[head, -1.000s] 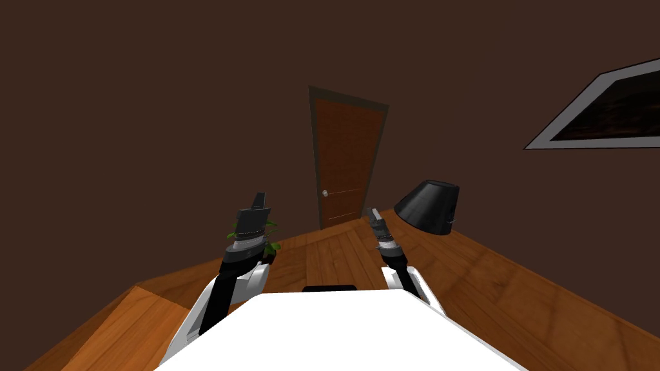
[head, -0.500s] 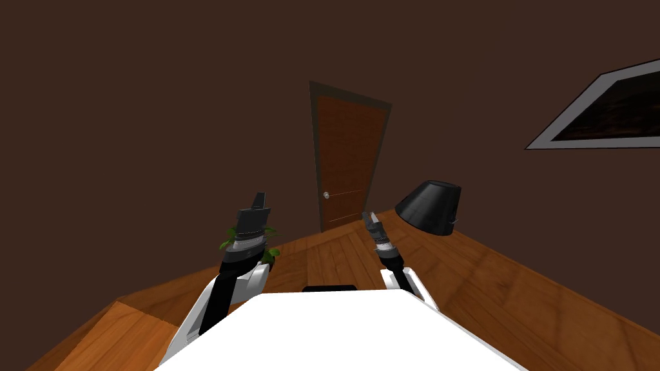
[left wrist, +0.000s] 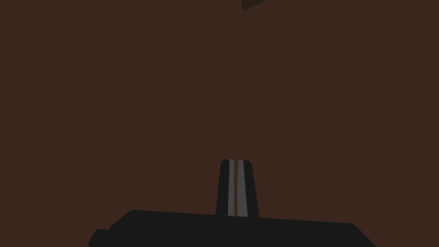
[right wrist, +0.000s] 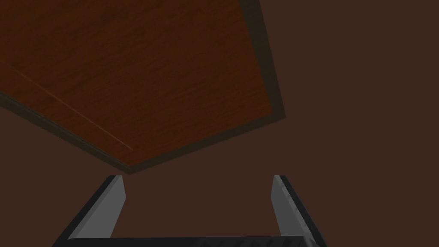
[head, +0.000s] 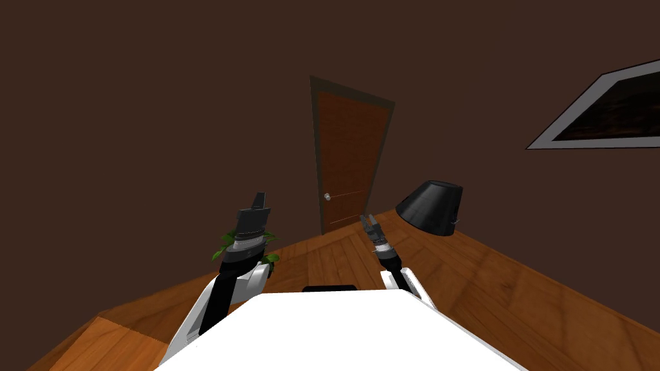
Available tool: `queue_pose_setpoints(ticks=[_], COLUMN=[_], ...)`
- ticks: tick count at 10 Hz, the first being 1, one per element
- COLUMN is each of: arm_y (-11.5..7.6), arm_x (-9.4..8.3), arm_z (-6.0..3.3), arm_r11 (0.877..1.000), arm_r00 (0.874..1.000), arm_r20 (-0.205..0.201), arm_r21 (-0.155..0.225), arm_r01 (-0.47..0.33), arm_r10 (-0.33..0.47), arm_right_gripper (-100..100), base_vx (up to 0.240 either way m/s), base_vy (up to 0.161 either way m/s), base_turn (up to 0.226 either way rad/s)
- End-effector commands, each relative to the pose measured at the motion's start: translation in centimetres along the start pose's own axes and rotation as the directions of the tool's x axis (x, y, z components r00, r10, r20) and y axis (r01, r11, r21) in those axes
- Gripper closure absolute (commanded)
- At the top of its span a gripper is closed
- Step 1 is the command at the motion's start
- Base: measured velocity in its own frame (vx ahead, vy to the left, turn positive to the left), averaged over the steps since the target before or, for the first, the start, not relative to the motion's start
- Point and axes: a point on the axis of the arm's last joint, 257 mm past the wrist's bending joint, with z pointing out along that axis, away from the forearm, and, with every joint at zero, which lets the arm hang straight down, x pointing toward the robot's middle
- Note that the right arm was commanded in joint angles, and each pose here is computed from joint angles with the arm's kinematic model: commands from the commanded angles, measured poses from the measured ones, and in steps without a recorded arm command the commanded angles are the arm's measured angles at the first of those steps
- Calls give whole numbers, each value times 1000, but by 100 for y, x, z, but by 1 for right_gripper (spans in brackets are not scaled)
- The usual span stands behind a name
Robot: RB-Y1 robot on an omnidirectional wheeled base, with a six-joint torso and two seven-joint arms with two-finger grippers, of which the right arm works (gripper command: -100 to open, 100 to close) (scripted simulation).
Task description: Pull the door open
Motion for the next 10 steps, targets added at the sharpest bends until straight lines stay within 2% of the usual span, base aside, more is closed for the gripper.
queue_pose_setpoints(ticks=[1,5,10], arm_y=[-39,-176,-271], arm_x=[113,472,761], arm_z=[-35,-162,-284], arm_r11=[1000,994,986], arm_r00=[999,989,972], arm_r20=[-22,-102,-167], arm_r21=[2,1,-10], arm_r01=[25,107,167], arm_r10=[-25,-106,-167], arm_right_gripper=[-100,-100,-100], base_vx=[95,132,99], base_vy=[62,103,78], base_turn=[-39,-53,-36])
